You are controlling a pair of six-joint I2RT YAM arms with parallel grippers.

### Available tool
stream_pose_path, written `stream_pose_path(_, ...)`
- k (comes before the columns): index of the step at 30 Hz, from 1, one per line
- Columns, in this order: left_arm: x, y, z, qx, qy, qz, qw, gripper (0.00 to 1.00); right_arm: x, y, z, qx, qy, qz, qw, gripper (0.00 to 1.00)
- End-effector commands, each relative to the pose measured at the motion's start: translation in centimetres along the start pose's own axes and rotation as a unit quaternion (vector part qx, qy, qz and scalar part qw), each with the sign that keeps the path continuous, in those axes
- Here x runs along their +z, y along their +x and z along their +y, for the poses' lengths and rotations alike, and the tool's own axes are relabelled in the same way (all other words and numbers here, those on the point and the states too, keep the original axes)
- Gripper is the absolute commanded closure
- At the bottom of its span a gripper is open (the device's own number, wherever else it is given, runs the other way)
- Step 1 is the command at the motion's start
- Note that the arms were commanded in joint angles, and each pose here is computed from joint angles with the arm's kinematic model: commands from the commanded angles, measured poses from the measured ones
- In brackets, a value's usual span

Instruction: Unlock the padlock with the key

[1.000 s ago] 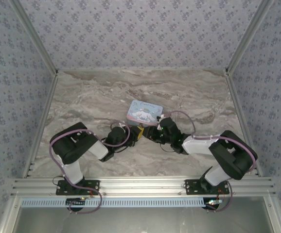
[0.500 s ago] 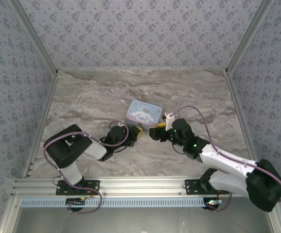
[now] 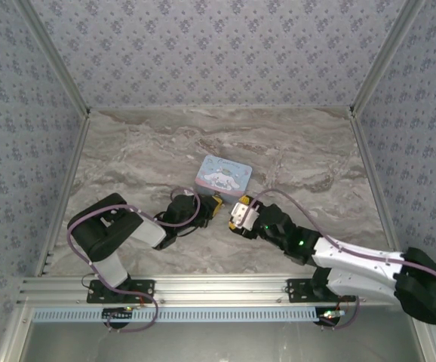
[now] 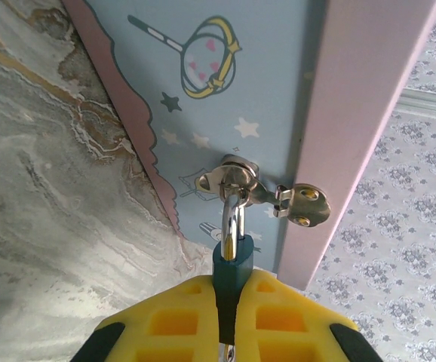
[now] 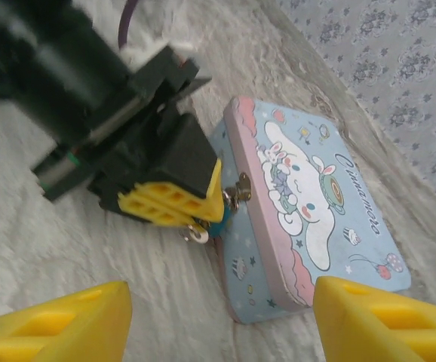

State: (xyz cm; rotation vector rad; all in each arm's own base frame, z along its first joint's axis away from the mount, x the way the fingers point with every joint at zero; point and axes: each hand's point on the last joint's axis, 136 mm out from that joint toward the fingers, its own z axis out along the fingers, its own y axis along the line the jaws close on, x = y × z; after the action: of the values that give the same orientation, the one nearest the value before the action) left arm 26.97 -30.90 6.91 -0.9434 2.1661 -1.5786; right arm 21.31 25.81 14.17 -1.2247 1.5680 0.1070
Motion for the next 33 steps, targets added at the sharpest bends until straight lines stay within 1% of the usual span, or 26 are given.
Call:
stream_pose_path(1,0.1,0.6,-3.3,0.007,0.046,0.012,0.999,0.94,1.4,1.7,-0.7,-0.119,0.051,0.049,0.990,0.35)
stream_pose_path(3,0.1,0.7,-3.3,0.006,0.046,0.014,0.999,0.94,2.5,2.5,-0.5,-0.148,0.058,0.072,0.985,0.37)
stream_pose_path(4,0.1,0.7,-3.3,0.006,0.046,0.015,0.999,0.94,3.0,2.6,-0.4,-0.153,0.061,0.074,0.984,0.38)
stream_pose_path(5,0.1,0.8,-3.4,0.006,0.048,0.016,0.999,0.94,3.5,2.4,-0.2,-0.157,0.059,0.071,0.983,0.39)
stream_pose_path(8,0.2,0.8,-3.5,0.004,0.049,0.017,0.999,0.94,4.8,2.0,0.2,-0.157,0.055,0.066,0.984,0.47)
stream_pose_path(13,0.1,0.8,-3.5,0.002,0.050,0.017,0.999,0.94,6.4,1.6,0.8,-0.162,0.052,0.060,0.984,0.53)
stream_pose_path(20,0.1,0.8,-3.6,0.001,0.051,0.019,0.999,0.94,7.1,1.0,0.7,-0.150,0.050,0.046,0.986,0.61)
stream_pose_path(24,0.1,0.8,-3.6,0.001,0.051,0.019,0.999,0.94,7.5,1.3,0.8,-0.154,0.049,0.051,0.986,0.65)
stream_pose_path(31,0.1,0.8,-3.6,0.000,0.052,0.019,0.998,0.94,8.1,1.8,0.8,-0.158,0.048,0.058,0.985,0.68)
stream_pose_path(33,0.1,0.9,-3.6,-0.001,0.051,0.019,0.998,0.94,8.3,2.0,0.8,-0.158,0.049,0.061,0.984,0.71)
